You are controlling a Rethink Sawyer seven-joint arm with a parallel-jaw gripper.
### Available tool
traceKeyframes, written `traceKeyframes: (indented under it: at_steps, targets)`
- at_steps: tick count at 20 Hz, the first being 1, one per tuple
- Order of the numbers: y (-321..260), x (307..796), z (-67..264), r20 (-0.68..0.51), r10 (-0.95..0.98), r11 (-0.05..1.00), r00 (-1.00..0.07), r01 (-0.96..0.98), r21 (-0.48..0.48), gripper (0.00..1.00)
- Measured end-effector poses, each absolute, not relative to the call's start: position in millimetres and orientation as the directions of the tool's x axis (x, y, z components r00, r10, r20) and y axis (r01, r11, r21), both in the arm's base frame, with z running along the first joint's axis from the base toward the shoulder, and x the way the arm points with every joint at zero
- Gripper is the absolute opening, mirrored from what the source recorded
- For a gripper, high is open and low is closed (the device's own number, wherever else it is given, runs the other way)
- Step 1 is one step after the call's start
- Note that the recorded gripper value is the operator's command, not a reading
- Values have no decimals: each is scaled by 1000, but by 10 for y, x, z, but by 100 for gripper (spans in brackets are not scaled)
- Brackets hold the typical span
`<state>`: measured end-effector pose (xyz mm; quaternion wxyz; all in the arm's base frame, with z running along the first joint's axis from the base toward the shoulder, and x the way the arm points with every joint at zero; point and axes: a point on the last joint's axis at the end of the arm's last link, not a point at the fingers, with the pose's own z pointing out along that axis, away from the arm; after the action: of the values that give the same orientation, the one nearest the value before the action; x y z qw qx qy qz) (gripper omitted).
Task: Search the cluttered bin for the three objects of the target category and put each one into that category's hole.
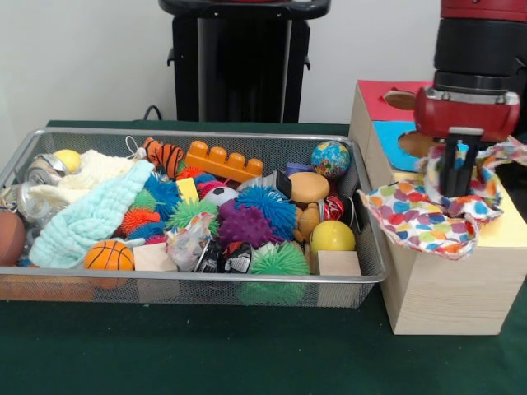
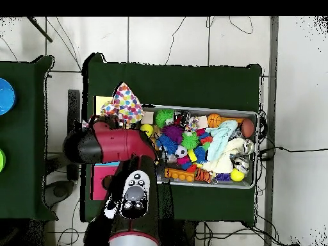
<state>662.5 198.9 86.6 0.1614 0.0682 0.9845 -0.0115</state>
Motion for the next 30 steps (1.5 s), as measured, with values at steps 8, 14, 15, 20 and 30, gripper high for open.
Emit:
traceKeyframes:
  at_steps: [8,14,15,20,30]
  targets:
    - [1653,6624,850,-315,142,987,-939,157,-21,0]
    - [1633,6633,802,-327,139,988,-935,155,-21,0]
    - [1635,6638,799,-330,139,988,-934,154,-20,0]
    - [1652,6675,778,-363,135,989,-922,149,-13,0]
    - [1678,6704,761,-390,130,990,-911,144,-6,0]
